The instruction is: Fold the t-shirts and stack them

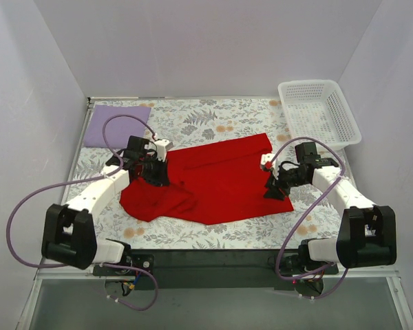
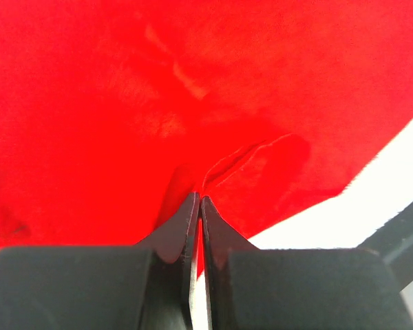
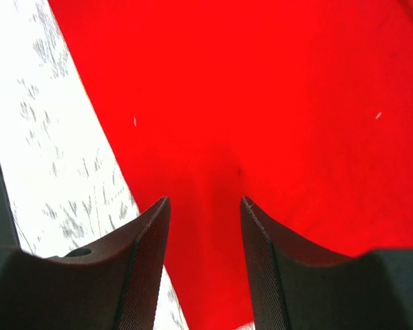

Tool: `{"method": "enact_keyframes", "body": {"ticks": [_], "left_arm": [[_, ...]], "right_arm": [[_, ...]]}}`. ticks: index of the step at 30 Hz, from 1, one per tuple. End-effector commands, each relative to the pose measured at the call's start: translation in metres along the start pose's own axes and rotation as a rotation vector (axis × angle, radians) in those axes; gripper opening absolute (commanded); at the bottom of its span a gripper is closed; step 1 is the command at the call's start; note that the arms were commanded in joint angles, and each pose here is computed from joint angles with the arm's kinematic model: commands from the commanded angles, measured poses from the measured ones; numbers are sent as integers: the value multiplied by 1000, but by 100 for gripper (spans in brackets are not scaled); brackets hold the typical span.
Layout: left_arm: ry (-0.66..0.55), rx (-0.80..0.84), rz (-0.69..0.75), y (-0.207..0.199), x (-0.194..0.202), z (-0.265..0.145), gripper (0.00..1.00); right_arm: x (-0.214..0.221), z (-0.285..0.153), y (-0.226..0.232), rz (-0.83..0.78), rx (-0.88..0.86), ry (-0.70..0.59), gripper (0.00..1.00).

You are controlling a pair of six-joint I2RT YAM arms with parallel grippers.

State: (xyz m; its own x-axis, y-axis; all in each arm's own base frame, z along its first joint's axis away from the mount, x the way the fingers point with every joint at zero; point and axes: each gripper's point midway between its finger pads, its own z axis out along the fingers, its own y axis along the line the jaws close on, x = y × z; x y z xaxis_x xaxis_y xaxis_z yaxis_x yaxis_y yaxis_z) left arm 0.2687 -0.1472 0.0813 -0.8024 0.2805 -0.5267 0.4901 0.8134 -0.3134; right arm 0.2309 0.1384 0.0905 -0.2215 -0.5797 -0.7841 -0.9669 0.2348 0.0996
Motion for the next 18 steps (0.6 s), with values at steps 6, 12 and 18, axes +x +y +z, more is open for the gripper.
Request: {"method": "enact_keyframes", "body": {"ticks": [6, 12, 18], "left_arm": [[-159, 100, 99, -36, -16, -39, 0], [-193, 107, 115, -41, -19, -47, 0], [-203, 122, 120, -44, -21, -49, 0]], "right_arm": [[71, -36, 20, -466, -50, 360, 54], [103, -41, 29, -503, -87, 469, 52], [113, -40, 23, -453, -92, 505, 43]]}}
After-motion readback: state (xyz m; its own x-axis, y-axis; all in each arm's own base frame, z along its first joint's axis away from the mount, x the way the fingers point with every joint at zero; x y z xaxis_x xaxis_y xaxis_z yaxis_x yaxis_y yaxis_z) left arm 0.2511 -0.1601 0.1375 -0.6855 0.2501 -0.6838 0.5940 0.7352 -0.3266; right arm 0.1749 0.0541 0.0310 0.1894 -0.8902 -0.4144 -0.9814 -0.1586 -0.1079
